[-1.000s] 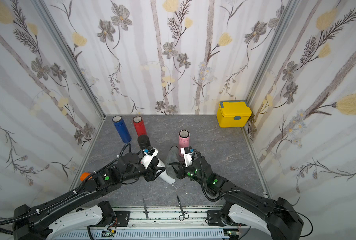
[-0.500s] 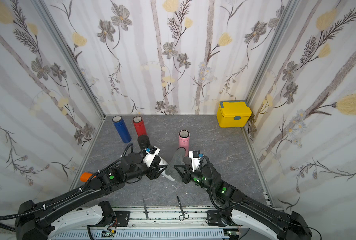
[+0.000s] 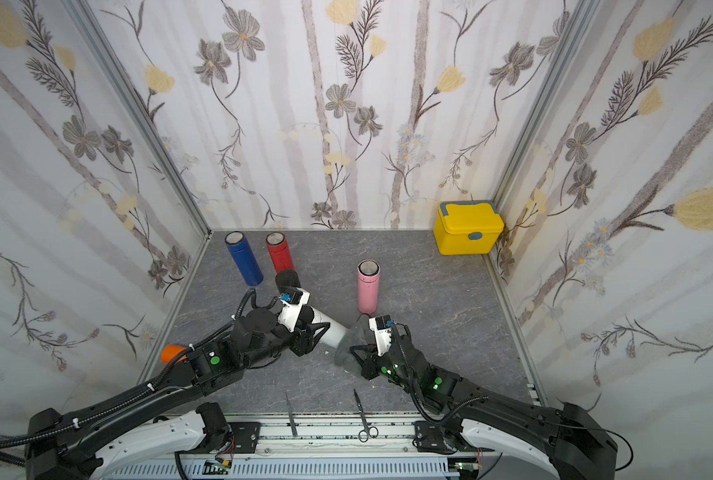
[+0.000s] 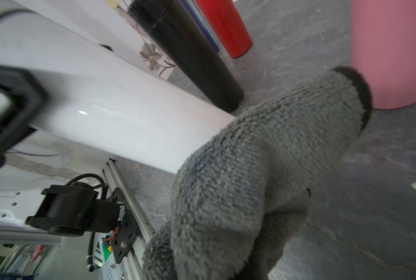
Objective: Wipe the surface of the thermos
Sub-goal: Wipe the dirt from the surface of the thermos, then place the thermos at the center of the board, then pick up the thermos from the center of the board.
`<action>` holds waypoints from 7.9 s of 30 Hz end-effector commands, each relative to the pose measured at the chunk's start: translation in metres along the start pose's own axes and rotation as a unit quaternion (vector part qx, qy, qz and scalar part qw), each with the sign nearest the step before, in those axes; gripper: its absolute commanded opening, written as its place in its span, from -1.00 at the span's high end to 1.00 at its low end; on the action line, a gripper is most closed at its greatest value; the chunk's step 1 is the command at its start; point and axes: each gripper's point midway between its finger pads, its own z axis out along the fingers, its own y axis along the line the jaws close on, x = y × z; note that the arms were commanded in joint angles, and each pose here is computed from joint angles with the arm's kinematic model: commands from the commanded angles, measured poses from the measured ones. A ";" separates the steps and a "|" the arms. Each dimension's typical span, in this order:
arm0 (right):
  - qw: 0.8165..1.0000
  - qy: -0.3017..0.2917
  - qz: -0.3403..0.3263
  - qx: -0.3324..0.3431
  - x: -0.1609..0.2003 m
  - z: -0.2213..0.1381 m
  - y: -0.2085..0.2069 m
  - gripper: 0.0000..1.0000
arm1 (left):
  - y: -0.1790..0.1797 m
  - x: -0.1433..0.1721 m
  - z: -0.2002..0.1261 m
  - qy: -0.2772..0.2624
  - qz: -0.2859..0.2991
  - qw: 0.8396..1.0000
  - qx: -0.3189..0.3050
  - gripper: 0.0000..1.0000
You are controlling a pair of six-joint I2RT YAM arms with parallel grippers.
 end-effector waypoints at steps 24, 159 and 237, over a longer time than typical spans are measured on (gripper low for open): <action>0.989 -0.084 -0.026 0.115 -0.014 -0.017 -0.014 1.00 | -0.037 -0.037 0.007 0.029 -0.091 0.995 -0.006 1.00; 0.997 -0.066 0.038 0.030 -0.005 -0.004 -0.001 1.00 | -0.012 0.045 0.037 0.246 0.067 0.966 -0.046 1.00; 0.985 -0.146 0.079 0.051 -0.103 -0.018 -0.025 1.00 | -0.012 0.022 0.068 0.014 0.083 0.996 0.017 -0.47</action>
